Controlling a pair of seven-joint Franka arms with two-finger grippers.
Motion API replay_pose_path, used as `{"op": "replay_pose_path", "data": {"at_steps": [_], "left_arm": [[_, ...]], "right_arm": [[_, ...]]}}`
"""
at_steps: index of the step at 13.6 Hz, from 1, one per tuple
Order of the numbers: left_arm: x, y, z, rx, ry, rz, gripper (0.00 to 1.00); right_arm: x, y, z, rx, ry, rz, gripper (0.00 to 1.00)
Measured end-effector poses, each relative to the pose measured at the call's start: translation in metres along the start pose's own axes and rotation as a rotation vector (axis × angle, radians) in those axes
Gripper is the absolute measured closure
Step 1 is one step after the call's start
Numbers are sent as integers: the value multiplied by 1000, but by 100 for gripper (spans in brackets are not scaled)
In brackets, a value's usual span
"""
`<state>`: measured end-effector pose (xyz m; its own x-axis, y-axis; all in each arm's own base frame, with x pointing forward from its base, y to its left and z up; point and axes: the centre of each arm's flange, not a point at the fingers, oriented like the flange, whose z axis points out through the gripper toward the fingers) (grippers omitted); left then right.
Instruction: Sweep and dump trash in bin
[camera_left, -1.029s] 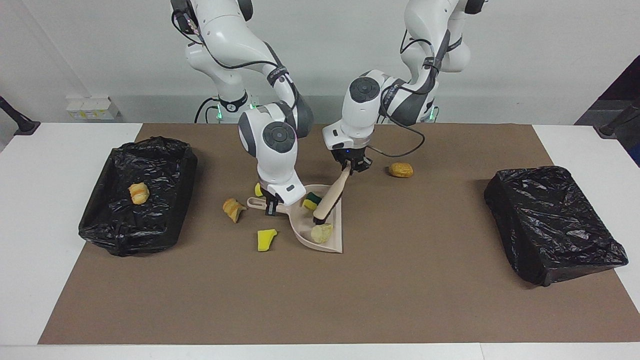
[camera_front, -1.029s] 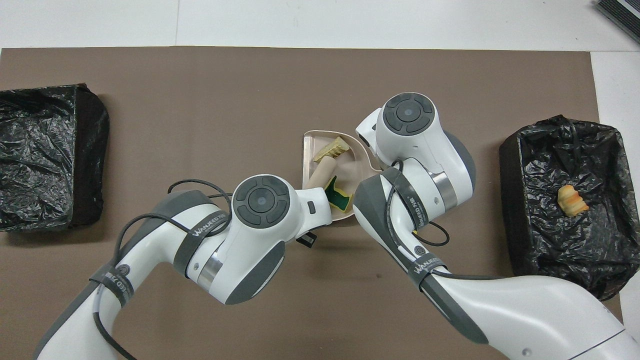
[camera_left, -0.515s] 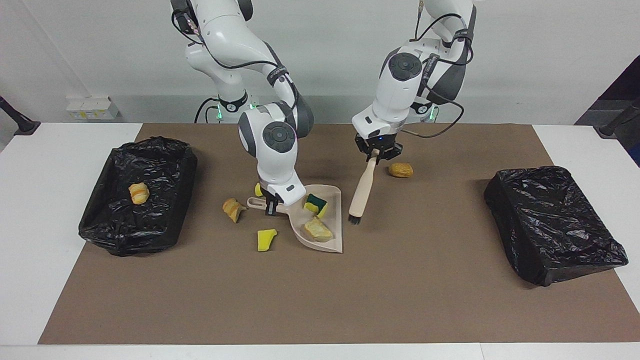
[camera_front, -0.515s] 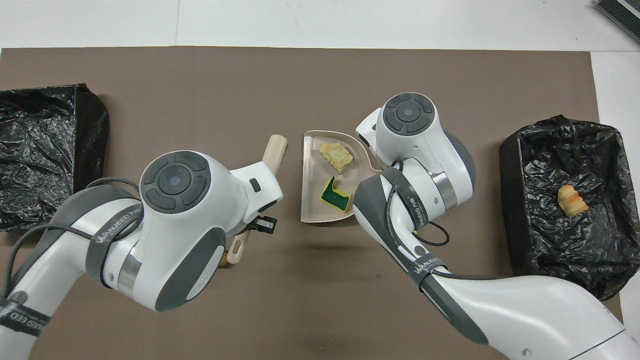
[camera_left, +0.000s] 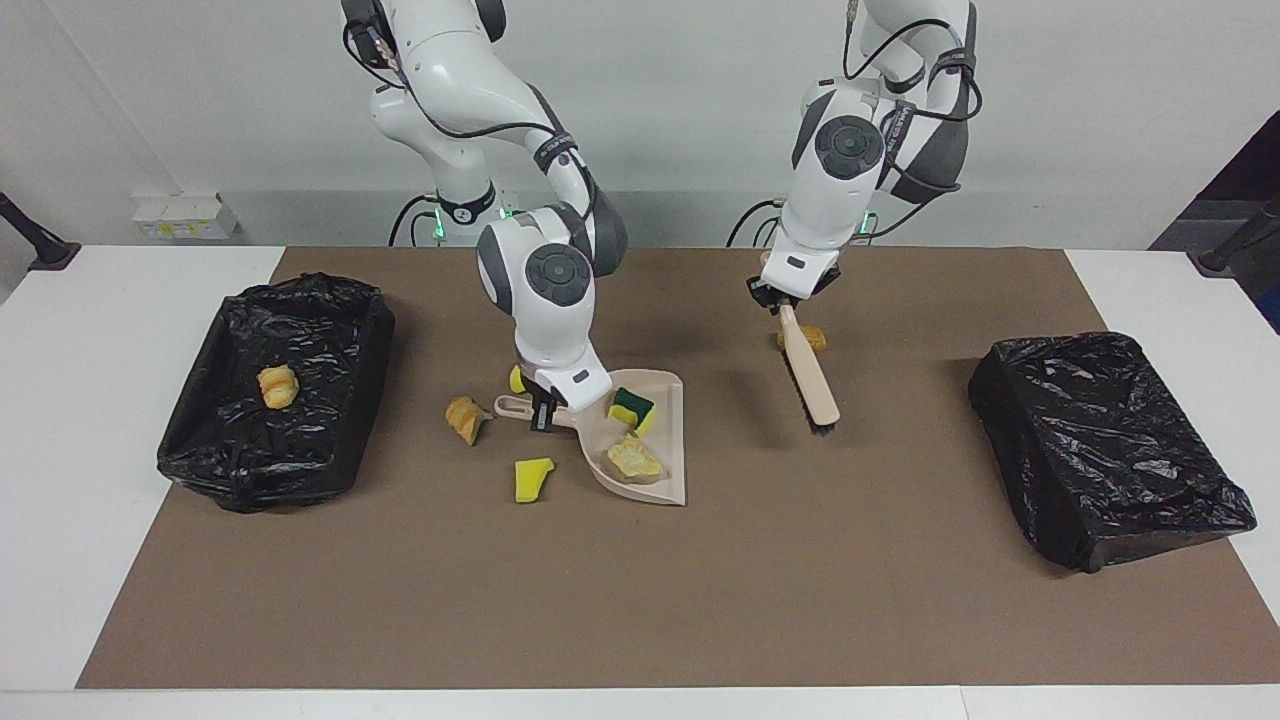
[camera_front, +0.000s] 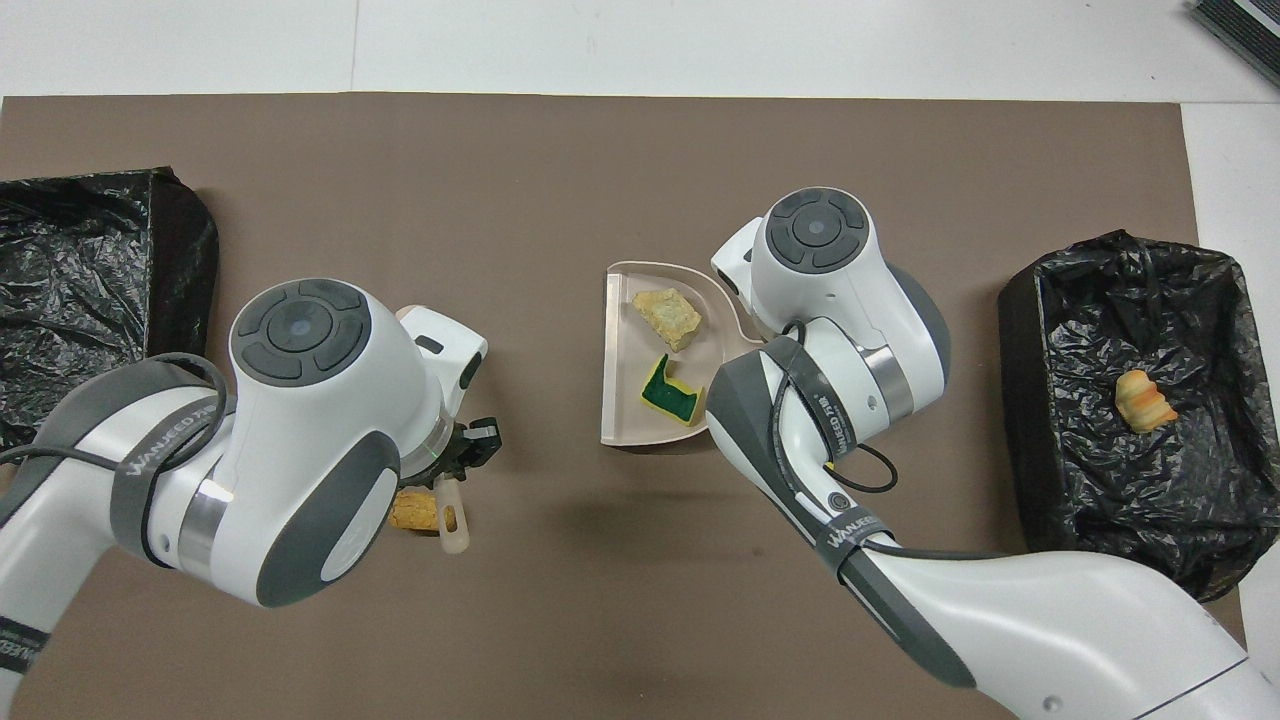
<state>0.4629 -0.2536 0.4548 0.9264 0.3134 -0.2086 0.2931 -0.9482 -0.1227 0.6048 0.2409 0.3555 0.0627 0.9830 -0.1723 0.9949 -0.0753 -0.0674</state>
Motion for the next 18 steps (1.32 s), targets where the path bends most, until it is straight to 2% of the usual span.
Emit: {"op": "replay_pose_path", "data": {"at_steps": [4,7,9,11,14,16,18], "left_arm": [[-8,-21,9,71,-43,-360,74],[-2,-44,40,133,-74,-654,74],[-7,-51,65,168,-126,-743,74],[-37,-42,85,181,-164,-747,74],[-101,-12,104,110,-87,-707,74],[-100,-1,110,-1,-45,-705,74],[-82,6,117,-71,-31,-653,74]], "right_arm": [[0,0,0,-1,1,0,69],[0,0,0,-1,1,0,69],[0,-1,0,-1,1,0,69],[0,-1,0,-1,1,0,69],[0,-1,0,-2,1,0,69],[0,-1,0,-2,1,0,69],[0,-1,0,-2,1,0,69]]}}
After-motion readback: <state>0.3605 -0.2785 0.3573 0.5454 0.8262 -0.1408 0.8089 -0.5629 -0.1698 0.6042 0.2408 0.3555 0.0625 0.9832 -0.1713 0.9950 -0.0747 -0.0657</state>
